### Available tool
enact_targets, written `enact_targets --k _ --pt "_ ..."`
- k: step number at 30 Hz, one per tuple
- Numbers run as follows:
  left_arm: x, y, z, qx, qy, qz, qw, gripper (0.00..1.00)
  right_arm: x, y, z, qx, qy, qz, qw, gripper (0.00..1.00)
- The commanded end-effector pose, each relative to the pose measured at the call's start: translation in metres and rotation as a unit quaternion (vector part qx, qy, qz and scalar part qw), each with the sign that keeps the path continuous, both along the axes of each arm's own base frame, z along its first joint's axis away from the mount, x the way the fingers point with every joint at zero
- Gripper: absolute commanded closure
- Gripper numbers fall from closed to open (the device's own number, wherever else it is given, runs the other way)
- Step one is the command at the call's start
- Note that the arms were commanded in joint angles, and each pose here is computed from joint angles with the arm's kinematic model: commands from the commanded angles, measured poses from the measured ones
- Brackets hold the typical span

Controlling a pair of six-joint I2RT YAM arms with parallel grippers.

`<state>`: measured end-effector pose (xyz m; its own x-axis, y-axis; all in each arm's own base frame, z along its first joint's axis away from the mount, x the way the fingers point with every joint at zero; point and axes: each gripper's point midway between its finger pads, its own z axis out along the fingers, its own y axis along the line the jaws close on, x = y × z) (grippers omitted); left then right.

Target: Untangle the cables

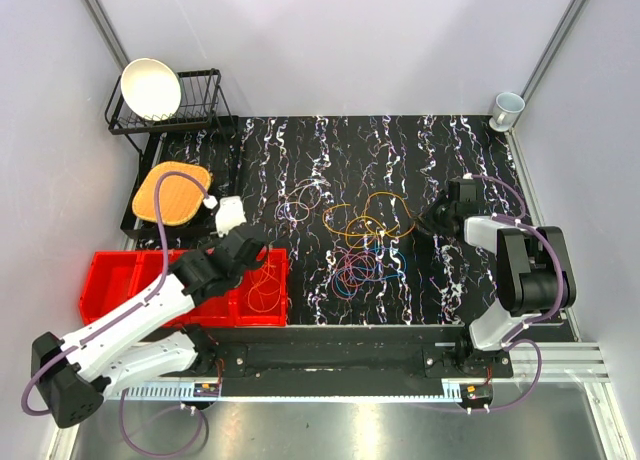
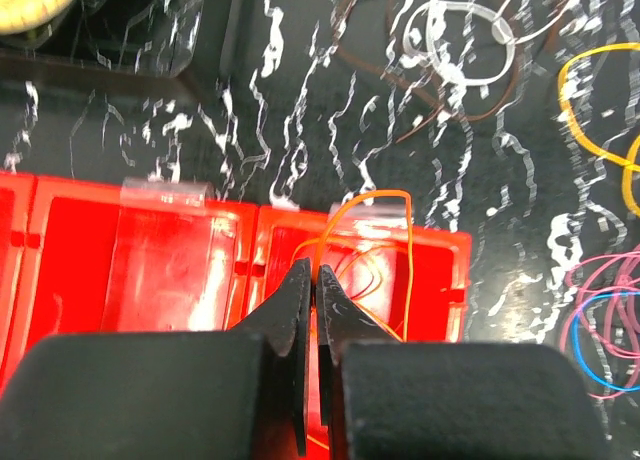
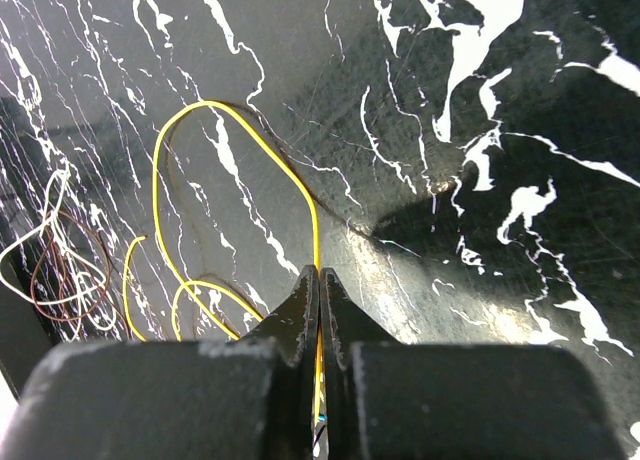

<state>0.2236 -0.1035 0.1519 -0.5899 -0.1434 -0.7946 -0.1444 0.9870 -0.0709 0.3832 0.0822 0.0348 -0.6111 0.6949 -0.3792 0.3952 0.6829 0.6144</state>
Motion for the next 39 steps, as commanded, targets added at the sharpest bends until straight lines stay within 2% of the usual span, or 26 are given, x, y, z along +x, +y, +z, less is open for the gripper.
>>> enact_targets --k 1,11,13,15,18,23,27,31,34,39 --pt "-0.003 -0.006 -0.018 -0.027 0.016 0.011 0.999 1.00 0.017 0.003 0.016 0.012 -0.029 0.003 1.000 1.00" --pt "-0.008 -0.020 -0.042 -0.033 0.054 -0.011 0.998 1.00 0.018 0.006 0.011 0.019 -0.024 0.009 0.999 1.00" --pt "-0.008 -0.024 -0.042 -0.028 0.065 -0.023 0.997 0.90 0.018 0.007 0.011 0.020 -0.025 0.009 0.999 1.00" --pt "-0.009 -0.026 -0.030 -0.027 0.069 -0.028 0.997 0.68 0.018 0.008 0.012 0.022 -0.028 0.014 0.999 1.00" --pt "-0.009 -0.032 -0.004 -0.039 0.060 -0.046 0.996 0.47 0.018 0.011 0.016 0.027 -0.039 0.020 0.999 1.00" --pt "-0.006 -0.032 0.038 -0.047 0.036 -0.052 0.997 0.31 0.018 0.015 0.032 0.021 -0.066 0.030 0.997 1.00" --pt "0.004 -0.049 0.054 -0.061 0.017 -0.071 0.995 0.28 0.017 0.028 0.051 0.004 -0.099 0.055 0.994 1.00" --pt "0.013 -0.089 0.054 -0.079 0.006 -0.140 0.987 0.28 0.013 0.042 0.073 -0.009 -0.140 0.076 0.987 1.00" --pt "0.018 -0.123 0.042 -0.105 0.010 -0.180 0.978 0.28 0.003 0.036 0.113 -0.024 -0.213 0.056 0.975 1.00" --pt "0.026 -0.176 0.017 -0.128 0.033 -0.230 0.964 0.29 0.005 0.031 0.095 -0.034 -0.181 0.042 0.982 1.00"
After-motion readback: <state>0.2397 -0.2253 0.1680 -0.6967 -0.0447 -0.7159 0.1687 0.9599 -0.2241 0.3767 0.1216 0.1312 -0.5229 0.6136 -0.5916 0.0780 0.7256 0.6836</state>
